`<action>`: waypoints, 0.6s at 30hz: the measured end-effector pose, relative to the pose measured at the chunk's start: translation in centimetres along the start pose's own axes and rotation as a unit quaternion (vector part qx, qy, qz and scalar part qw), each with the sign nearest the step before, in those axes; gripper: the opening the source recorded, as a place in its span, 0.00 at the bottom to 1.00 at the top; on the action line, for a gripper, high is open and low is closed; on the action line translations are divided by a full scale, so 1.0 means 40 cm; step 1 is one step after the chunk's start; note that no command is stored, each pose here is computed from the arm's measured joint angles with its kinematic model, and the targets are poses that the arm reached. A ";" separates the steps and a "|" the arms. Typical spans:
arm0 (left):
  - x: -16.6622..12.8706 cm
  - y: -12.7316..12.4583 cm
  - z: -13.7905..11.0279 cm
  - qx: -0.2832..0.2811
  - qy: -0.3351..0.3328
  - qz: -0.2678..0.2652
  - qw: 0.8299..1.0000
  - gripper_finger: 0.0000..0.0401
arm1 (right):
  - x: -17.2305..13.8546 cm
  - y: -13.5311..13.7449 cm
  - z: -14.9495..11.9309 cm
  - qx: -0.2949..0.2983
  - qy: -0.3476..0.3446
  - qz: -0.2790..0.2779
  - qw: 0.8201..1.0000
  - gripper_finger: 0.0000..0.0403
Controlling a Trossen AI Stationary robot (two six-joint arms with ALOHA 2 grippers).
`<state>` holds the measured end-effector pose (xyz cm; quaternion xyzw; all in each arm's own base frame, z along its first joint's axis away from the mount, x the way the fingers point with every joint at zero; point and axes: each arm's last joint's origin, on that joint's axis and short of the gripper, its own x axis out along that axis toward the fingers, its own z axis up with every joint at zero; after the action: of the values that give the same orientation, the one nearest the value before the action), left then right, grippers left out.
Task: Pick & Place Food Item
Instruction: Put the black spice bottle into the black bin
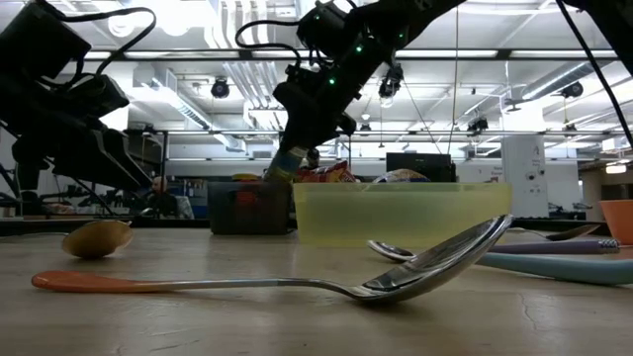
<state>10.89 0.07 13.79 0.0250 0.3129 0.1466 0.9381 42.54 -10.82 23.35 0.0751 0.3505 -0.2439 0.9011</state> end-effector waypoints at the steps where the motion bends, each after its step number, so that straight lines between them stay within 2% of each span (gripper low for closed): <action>1: 0.000 0.000 0.000 0.000 0.000 0.000 1.000 0.79 | 0.000 0.000 0.001 0.000 -0.002 0.000 1.000 0.54; 12: 0.000 0.000 0.000 0.000 0.000 0.000 1.000 0.79 | 0.014 0.002 -0.002 -0.006 -0.009 -0.002 1.000 0.54; 18: 0.000 0.000 0.000 0.000 0.001 0.000 1.000 0.79 | 0.044 0.001 -0.029 0.007 0.023 -0.009 1.000 0.54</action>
<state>10.88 0.07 13.79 0.0250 0.3137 0.1466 0.9378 43.01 -11.11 21.32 0.0837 0.3706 -0.2526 0.8899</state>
